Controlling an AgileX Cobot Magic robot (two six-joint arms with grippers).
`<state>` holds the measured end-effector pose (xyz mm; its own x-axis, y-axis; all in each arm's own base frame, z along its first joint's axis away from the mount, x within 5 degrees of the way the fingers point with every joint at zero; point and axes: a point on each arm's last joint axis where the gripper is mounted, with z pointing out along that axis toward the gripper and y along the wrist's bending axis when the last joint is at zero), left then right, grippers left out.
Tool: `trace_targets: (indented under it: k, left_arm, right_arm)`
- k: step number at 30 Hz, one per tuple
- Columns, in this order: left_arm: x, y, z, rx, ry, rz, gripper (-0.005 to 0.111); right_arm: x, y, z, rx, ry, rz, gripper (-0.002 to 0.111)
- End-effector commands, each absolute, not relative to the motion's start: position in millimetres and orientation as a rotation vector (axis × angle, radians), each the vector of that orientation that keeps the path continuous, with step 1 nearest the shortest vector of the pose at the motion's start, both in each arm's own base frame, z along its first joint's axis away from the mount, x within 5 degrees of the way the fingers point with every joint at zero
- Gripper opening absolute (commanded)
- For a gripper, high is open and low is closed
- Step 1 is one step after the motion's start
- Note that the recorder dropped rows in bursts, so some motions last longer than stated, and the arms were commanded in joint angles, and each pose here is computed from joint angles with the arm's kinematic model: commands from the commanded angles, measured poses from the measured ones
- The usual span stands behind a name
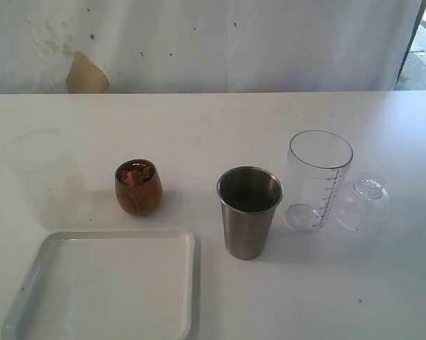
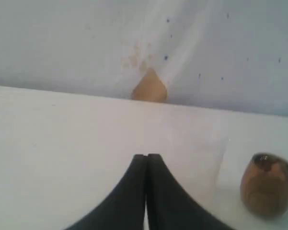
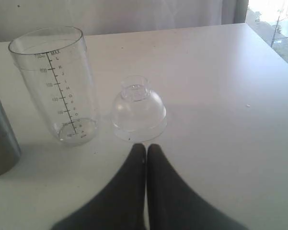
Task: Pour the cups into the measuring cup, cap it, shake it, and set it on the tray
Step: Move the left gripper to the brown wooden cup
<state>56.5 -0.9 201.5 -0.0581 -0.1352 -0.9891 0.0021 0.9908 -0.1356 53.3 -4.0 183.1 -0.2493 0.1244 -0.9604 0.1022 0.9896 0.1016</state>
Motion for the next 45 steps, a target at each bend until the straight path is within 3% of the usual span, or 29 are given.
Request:
trace_targets:
  k: [1, 6, 9, 12, 14, 15, 16, 20, 24, 27, 32, 45]
  left_arm:
    - [55, 1, 221, -0.196, 1.392, -0.212, 0.001]
    - [47, 4, 246, -0.343, 1.068, -0.464, 0.001]
    - [47, 1, 259, -0.311, 1.083, -0.472, 0.013]
    - [50, -5, 282, -0.185, 1.101, -0.41, 0.042]
    - [53, -11, 298, -0.097, 1.09, -0.404, 0.07]
    - [57, -18, 310, -0.01, 1.081, -0.417, 0.094]
    - [60, -22, 316, 0.031, 1.081, -0.445, 0.105]
    - [87, -48, 324, 0.272, 1.197, -0.665, 0.105]
    - [136, -68, 277, 0.465, 1.538, -0.828, 0.105]
    - [156, -88, 246, 0.626, 1.632, -0.886, 0.105]
    - [180, -117, 199, 0.746, 1.739, -0.73, 0.105]
    - [220, -126, 144, 0.685, 1.908, -0.581, 0.105]
  right_arm:
    - [53, -4, 182, 0.174, 1.826, 0.021, 0.0]
    - [53, -4, 182, 0.174, 1.826, 0.021, 0.0]
    - [53, -4, 182, 0.174, 1.826, 0.021, 0.0]
    - [53, -4, 182, 0.174, 1.826, 0.021, 0.0]
    - [53, -4, 182, 0.174, 1.826, 0.021, 0.0]
    - [53, -4, 182, 0.174, 1.826, 0.021, 0.0]
    - [53, -4, 182, 0.174, 1.826, 0.021, 0.0]
    - [53, -4, 182, 0.174, 1.826, 0.021, 0.0]
    - [53, -4, 182, 0.174, 1.826, 0.021, 0.0]
    - [53, -4, 182, 0.174, 1.826, 0.021, 0.0]
    - [53, -4, 182, 0.174, 1.826, 0.021, 0.0]
    - [53, -4, 182, 0.174, 1.826, 0.021, 0.0]
